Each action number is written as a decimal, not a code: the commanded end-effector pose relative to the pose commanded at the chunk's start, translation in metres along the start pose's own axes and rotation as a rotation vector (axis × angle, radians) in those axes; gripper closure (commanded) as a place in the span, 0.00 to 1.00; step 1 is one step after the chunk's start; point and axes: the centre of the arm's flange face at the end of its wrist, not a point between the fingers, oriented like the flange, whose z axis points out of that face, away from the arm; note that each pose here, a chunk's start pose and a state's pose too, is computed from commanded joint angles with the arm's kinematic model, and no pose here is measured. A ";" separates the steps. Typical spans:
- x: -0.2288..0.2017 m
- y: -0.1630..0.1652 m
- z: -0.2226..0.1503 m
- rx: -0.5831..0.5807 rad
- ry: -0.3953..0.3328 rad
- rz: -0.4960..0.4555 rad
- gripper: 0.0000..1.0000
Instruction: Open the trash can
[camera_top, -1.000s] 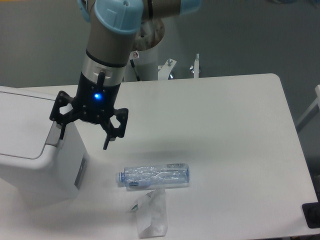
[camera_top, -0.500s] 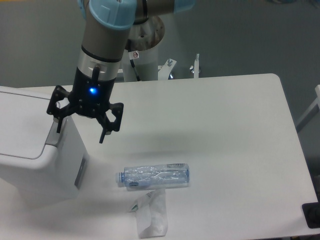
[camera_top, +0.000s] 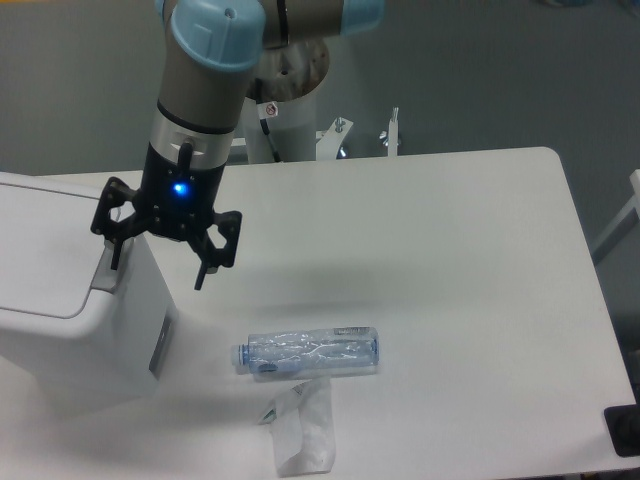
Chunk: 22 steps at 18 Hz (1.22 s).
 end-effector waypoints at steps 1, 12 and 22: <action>0.001 0.000 0.000 0.000 0.001 0.001 0.00; -0.002 -0.001 0.007 -0.004 -0.019 0.006 0.00; -0.001 0.000 0.008 -0.007 -0.018 0.005 0.00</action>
